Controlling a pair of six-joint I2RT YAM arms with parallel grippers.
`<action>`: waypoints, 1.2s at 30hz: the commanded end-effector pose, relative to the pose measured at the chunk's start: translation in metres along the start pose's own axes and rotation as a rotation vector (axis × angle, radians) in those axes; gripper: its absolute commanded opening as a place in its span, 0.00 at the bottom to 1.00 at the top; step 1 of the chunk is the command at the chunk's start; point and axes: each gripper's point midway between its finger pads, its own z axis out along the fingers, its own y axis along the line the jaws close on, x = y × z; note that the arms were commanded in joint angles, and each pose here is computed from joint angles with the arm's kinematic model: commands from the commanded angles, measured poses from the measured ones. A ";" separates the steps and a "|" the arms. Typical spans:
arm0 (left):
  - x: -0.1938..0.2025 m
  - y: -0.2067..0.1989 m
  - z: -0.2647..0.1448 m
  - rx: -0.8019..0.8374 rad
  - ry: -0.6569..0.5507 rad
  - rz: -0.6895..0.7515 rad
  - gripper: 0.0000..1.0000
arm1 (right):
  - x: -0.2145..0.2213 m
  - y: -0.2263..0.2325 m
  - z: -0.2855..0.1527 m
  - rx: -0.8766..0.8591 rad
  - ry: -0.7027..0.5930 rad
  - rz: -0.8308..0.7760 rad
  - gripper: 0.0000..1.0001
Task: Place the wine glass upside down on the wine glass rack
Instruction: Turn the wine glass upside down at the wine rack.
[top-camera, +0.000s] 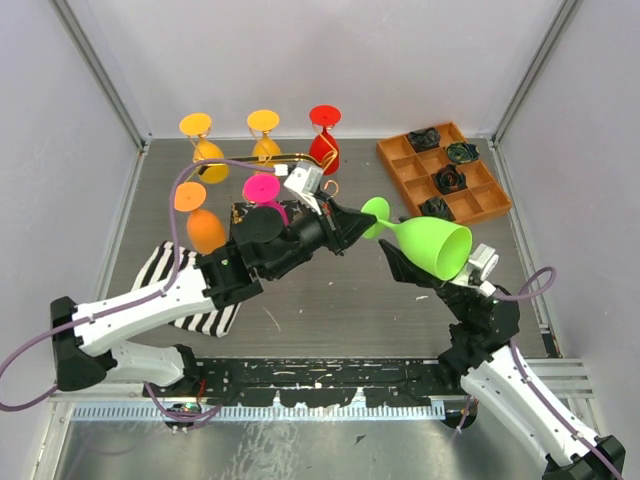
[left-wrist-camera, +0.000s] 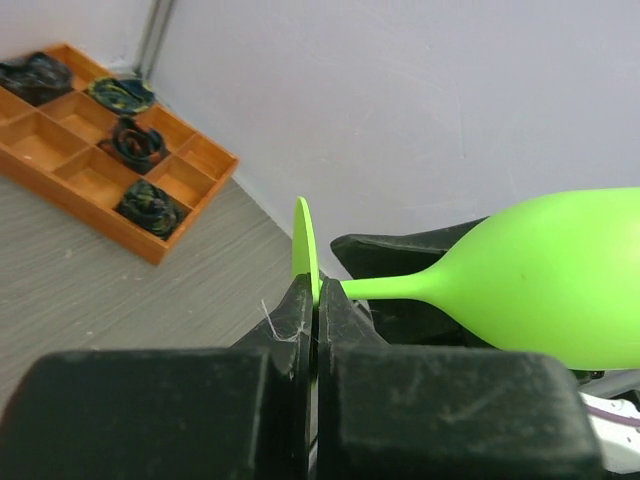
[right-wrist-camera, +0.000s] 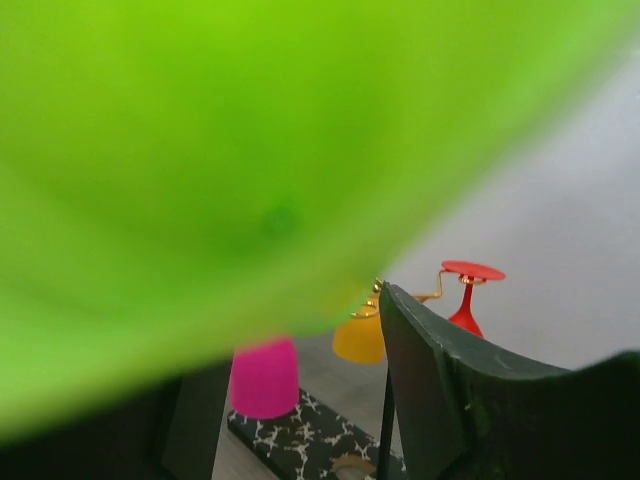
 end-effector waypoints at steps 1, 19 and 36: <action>-0.052 -0.002 -0.030 -0.043 -0.111 0.101 0.03 | 0.012 -0.001 -0.003 0.011 0.075 0.022 0.66; -0.102 0.065 -0.124 -0.390 -0.016 0.636 0.00 | 0.118 -0.034 -0.064 0.521 0.742 0.450 0.75; -0.100 0.095 -0.157 -0.467 0.108 0.928 0.00 | 0.143 -0.005 -0.090 0.515 1.185 0.569 1.00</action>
